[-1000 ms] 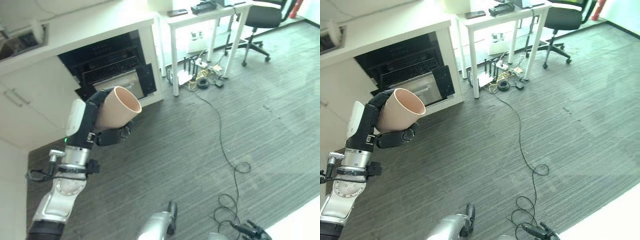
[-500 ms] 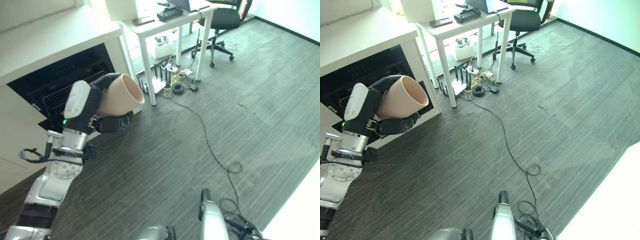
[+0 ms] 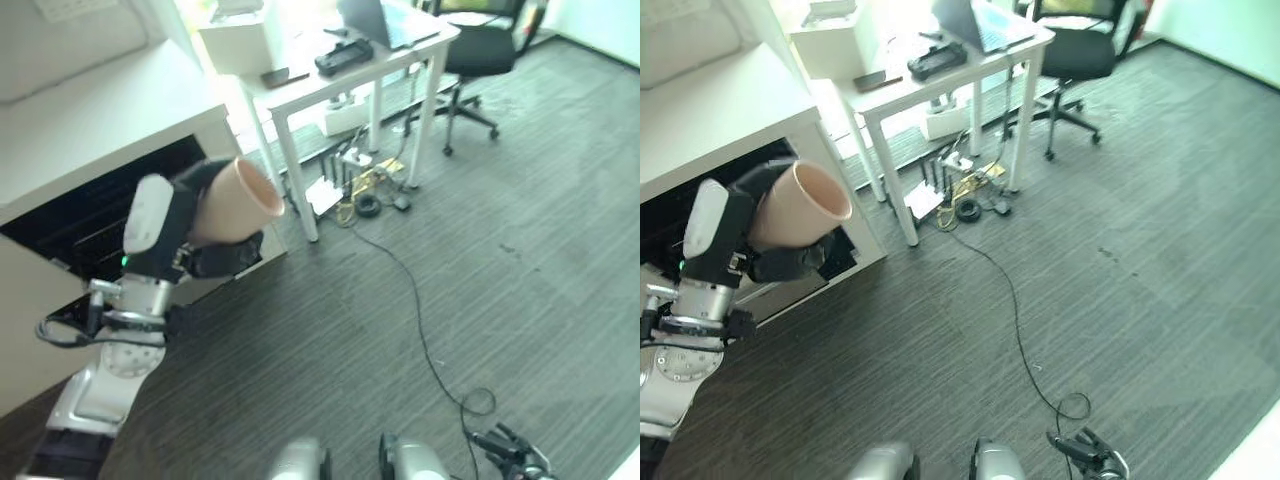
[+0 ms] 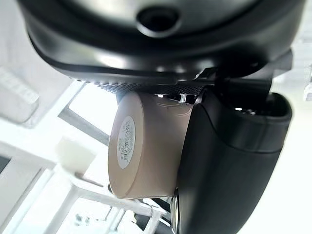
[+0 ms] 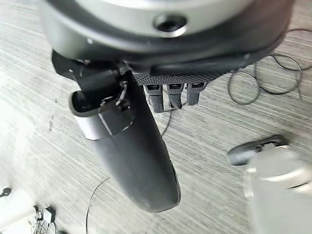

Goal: Place the dishes in the dishwasher.

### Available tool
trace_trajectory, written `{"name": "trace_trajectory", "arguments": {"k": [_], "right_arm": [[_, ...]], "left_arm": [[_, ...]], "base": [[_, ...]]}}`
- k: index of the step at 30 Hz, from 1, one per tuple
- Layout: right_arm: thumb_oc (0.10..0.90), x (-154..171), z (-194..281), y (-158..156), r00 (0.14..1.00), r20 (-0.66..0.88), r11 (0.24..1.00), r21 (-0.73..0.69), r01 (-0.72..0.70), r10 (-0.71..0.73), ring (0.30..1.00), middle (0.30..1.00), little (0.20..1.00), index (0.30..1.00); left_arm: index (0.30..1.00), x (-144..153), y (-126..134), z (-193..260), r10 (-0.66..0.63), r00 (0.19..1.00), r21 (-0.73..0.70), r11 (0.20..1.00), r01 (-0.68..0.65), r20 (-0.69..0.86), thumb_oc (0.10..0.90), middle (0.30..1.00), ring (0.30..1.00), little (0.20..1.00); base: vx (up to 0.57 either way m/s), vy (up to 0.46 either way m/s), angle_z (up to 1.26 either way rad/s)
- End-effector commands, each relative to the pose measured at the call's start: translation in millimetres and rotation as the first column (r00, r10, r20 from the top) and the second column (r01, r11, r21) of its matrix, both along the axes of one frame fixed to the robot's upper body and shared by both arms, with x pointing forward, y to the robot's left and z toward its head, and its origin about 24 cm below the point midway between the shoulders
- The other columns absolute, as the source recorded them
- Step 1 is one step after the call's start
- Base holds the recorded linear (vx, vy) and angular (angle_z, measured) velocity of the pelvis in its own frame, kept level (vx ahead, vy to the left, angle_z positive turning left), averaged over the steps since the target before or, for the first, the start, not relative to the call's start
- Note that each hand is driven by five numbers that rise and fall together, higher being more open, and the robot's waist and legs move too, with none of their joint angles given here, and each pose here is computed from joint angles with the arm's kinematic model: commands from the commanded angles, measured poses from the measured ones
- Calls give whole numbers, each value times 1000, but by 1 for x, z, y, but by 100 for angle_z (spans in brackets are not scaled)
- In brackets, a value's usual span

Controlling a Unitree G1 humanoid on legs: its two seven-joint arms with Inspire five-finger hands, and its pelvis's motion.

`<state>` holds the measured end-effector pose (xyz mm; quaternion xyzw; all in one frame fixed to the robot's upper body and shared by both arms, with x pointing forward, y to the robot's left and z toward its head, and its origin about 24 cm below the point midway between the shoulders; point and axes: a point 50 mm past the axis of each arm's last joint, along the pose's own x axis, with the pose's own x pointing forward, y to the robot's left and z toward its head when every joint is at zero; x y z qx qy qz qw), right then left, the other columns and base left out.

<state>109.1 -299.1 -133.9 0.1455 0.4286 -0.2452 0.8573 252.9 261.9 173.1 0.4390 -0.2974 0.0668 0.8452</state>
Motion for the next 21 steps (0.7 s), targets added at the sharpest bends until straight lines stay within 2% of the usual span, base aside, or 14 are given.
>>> {"name": "trace_trajectory", "arguments": {"k": [1,6,8,11,16,21], "right_arm": [[800,-11,0,-4,1000,-25,1000,-17,-10,9,900,900,900,900],[800,-20,-4,-2,998,-60,1000,-23,15,-16,900,900,900,900],[800,-22,-5,-2,996,-65,998,-34,57,-60,900,900,900,900],[800,-23,-7,4,997,-58,999,-30,42,-44,900,900,900,900],[800,-12,-10,23,1000,-15,1000,-10,10,-10,900,900,900,900],[800,-7,-10,27,999,2,999,-3,-33,33,900,900,900,900]], "left_arm": [[300,-13,17,60,62,941,-110,994,-27,332,400,300,300,300],[300,-13,15,53,64,936,-118,993,-24,347,400,300,300,300],[300,-18,13,39,67,933,-93,995,-36,353,400,300,300,300],[300,-19,12,41,61,923,-60,997,-42,379,400,300,300,300],[300,-13,12,55,79,916,-44,997,-67,392,400,300,300,300],[300,-12,18,60,120,914,-42,993,-113,387,400,300,300,300]], "base": [[330,200,-27],[255,222,-17],[282,384,-41],[190,224,-17],[168,262,47],[66,17,50]]}}
